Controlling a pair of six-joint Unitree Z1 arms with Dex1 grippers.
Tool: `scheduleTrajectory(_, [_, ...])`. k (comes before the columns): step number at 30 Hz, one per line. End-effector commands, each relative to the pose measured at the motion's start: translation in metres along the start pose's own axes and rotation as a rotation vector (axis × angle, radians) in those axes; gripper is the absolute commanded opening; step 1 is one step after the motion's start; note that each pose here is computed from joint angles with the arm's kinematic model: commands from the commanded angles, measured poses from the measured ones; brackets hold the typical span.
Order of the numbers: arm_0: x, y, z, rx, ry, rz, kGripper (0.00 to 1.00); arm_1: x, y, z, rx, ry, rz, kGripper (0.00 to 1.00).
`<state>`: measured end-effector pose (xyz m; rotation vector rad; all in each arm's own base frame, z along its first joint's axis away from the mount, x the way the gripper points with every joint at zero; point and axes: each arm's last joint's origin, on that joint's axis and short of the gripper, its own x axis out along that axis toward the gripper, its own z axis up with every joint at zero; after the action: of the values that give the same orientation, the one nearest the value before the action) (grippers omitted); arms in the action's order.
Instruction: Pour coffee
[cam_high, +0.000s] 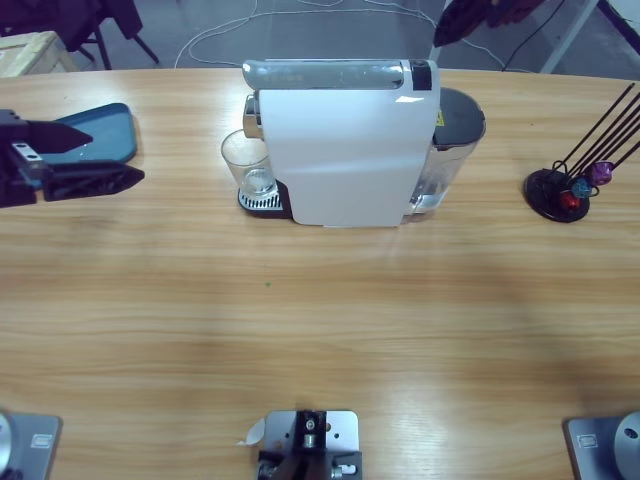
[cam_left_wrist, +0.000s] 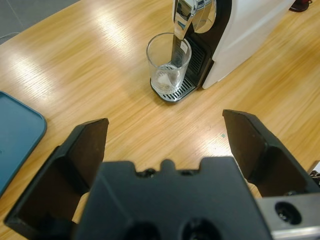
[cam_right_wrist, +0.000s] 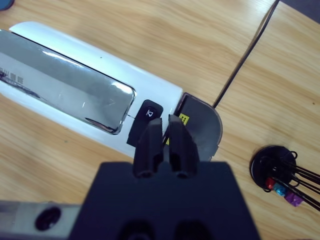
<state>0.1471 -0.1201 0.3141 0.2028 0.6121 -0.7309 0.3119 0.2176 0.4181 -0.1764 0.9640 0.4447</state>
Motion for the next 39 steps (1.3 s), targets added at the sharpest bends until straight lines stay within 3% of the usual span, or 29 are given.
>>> scheduleTrajectory(1, [0.014,0.0,-0.013,-0.011,0.062,0.004,1.0,0.033,0.007,0.001,-0.02,0.072,0.038,0.0])
scheduleTrajectory(20, [0.015,0.0,-0.014,-0.013,0.065,0.003,1.0,0.039,0.009,0.003,-0.028,0.071,0.044,0.0])
scheduleTrajectory(33, [0.017,0.0,-0.017,-0.017,0.059,0.001,1.0,0.061,0.012,-0.013,-0.052,0.179,0.026,0.0])
scheduleTrajectory(36, [0.016,0.0,-0.018,-0.017,0.059,0.001,1.0,0.049,0.01,-0.009,-0.054,0.14,0.003,0.0])
scheduleTrajectory(39, [0.015,0.0,-0.015,-0.016,0.044,0.0,1.0,0.009,0.009,0.0,-0.092,0.027,0.01,0.0])
